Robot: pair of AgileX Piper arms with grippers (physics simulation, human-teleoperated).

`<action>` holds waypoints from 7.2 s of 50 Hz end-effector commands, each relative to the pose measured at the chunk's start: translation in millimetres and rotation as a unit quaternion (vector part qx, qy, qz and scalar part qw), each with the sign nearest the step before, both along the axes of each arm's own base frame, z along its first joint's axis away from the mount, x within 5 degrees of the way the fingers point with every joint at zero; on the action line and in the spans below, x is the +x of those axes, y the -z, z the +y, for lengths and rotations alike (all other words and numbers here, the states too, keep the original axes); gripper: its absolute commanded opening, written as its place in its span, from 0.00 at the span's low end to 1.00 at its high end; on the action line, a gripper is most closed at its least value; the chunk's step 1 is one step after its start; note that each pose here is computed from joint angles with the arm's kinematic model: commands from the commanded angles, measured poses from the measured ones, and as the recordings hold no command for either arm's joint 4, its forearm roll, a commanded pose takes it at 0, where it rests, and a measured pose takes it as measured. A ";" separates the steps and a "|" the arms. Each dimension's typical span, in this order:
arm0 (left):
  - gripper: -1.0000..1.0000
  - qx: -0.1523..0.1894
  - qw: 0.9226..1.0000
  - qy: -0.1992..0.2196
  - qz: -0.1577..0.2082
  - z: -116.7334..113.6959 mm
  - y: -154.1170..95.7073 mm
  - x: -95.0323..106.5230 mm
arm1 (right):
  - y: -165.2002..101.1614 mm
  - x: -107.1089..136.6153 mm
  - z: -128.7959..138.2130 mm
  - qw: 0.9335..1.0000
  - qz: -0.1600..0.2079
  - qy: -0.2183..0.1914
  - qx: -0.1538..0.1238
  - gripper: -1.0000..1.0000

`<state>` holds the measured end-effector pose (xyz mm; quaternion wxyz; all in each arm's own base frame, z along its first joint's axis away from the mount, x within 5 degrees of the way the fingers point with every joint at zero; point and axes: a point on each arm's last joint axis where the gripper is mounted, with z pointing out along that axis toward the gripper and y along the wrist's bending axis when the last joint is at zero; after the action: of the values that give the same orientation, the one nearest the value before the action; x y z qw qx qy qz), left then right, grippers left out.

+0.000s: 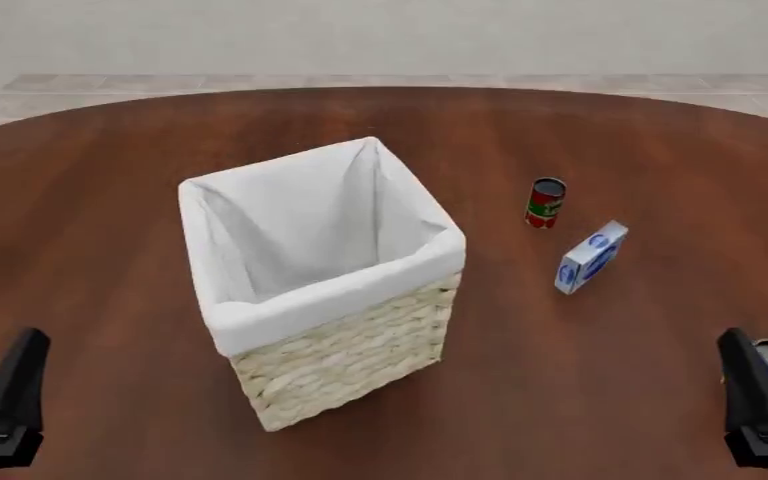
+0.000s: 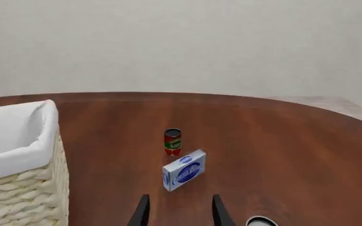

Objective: Pick up the tomato sauce, and put it in the basket.

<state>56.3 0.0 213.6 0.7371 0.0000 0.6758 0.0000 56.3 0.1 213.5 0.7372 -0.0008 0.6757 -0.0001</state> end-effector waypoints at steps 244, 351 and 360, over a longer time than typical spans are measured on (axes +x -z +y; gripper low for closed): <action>1.00 0.000 1.000 0.000 0.000 0.0 -0.8 0.3 | 60.3 420.4 20.6 0.942 0.317 -0.044 -0.104 1.00; 1.00 0.000 1.000 0.000 0.000 0.0 -0.8 0.3 | -48.9 365.1 93.9 0.954 0.237 -0.123 -0.137 0.00; 1.00 0.000 1.000 0.000 0.000 0.0 -0.8 0.3 | -75.0 344.8 114.7 0.952 0.221 -0.151 -0.146 0.00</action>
<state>56.6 0.0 214.4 0.7368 0.0000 0.6761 0.0000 422.9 95.0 258.1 0.5373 -0.1935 0.8209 -0.0057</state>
